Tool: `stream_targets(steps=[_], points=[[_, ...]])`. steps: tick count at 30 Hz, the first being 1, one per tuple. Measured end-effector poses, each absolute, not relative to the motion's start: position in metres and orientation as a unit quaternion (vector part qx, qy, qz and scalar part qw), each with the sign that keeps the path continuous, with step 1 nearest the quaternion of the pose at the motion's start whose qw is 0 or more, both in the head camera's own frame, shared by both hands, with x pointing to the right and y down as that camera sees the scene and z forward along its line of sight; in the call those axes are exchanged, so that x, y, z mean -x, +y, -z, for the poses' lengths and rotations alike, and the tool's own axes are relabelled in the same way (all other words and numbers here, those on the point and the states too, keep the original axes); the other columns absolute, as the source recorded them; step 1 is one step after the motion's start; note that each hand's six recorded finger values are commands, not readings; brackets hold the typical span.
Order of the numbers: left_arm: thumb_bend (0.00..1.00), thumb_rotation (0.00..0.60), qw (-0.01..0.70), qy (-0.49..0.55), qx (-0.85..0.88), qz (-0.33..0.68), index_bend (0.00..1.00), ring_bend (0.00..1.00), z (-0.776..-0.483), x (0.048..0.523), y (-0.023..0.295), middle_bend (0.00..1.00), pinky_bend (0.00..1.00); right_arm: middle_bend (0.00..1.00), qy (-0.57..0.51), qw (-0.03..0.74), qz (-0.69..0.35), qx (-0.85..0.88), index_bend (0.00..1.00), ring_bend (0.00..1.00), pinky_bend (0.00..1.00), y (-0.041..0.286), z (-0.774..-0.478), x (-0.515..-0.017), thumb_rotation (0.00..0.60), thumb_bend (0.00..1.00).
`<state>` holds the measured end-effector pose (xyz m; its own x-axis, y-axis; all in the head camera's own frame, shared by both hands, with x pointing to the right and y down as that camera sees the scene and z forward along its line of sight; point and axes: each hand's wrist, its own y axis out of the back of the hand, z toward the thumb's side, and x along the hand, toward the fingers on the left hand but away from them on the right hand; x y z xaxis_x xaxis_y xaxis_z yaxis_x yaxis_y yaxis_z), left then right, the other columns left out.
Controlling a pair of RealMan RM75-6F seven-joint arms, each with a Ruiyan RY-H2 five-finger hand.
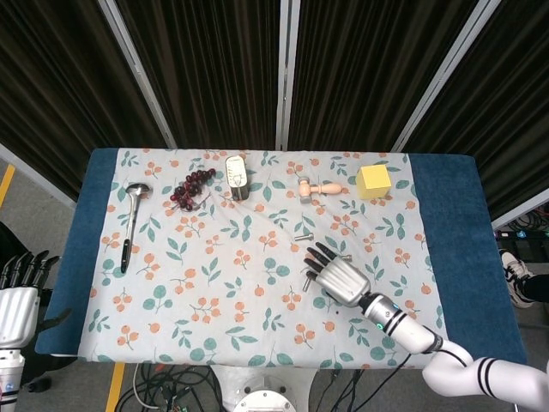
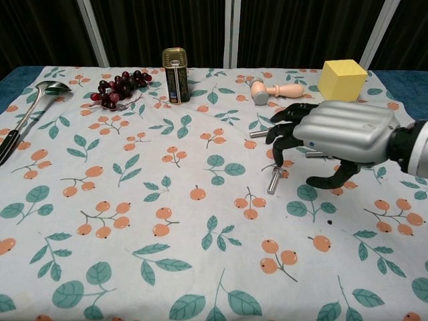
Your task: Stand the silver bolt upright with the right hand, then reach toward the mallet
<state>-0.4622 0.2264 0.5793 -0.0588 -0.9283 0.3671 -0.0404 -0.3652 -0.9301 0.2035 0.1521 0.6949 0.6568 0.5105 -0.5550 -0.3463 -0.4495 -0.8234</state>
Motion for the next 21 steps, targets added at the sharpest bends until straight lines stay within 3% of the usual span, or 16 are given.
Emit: stream_targets(steps=[10, 21], points=[[0.0, 0.6, 0.369, 0.425, 0.574, 0.595, 0.16, 0.0, -0.581, 0.467, 0.229, 0.08, 0.0, 0.19, -0.047, 0.539, -0.397, 0.741, 0.4, 0.0, 0.0, 0.159, -0.722, -0.177, 0.6, 0.26], [0.0, 0.6, 0.363, 0.427, 0.576, 0.595, 0.16, 0.0, -0.584, 0.469, 0.231, 0.08, 0.0, 0.21, -0.052, 0.535, -0.39, 0.747, 0.44, 0.0, 0.0, 0.168, -0.731, -0.173, 0.6, 0.28]])
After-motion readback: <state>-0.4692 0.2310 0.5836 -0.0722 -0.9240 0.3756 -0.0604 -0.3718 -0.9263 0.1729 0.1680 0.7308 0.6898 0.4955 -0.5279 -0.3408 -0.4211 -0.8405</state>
